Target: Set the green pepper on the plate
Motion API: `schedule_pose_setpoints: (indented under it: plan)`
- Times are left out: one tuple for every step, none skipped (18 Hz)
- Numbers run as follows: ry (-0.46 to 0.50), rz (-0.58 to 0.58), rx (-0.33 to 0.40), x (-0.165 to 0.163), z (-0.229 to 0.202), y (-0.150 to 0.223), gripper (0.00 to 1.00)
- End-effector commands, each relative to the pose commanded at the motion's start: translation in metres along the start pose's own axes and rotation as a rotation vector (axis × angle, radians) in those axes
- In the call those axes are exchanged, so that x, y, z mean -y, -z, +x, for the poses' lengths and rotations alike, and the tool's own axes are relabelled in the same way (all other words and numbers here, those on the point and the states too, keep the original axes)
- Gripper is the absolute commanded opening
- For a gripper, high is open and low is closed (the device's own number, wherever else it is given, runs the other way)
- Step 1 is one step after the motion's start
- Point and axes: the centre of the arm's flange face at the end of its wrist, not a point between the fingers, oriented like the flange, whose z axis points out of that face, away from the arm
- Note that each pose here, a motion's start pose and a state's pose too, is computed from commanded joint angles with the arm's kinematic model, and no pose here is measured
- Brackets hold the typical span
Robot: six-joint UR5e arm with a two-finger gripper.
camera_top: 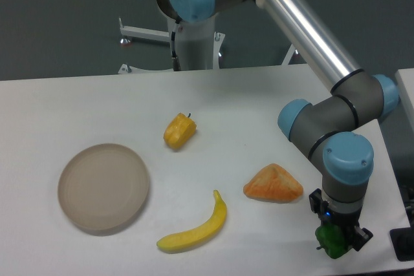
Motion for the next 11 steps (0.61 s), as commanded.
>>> schedule_pose_setpoints:
  plan:
    - [0.000, 0.000, -0.004, 0.0013, 0.0016, -0.0026, 0.56]
    - [0.001, 0.000, -0.002, 0.0012, 0.0013, -0.0011, 0.56]
    - [0.003, 0.001, 0.003, 0.0013, 0.0001, 0.0004, 0.56]
    - [0.008, 0.001, 0.002, 0.0013, 0.0004, -0.0003, 0.56]
    - [0.008, -0.001, -0.001, 0.0011, 0.0009, -0.0011, 0.56]
    - [0.010, -0.002, -0.004, -0.0002, 0.0014, -0.0021, 0.56]
    - [0.009, -0.001, 0.000, 0.0009, 0.0011, 0.0014, 0.56]
    - [0.011, -0.003, 0.001, 0.0007, 0.0013, 0.0021, 0.56]
    - [0.015, -0.001, 0.000, 0.0007, 0.0017, 0.0033, 0.56]
    - [0.019, 0.001, 0.000, 0.0033, 0.0026, 0.0054, 0.56]
    - [0.026, 0.004, -0.003, 0.0047, 0.0037, 0.0065, 0.56]
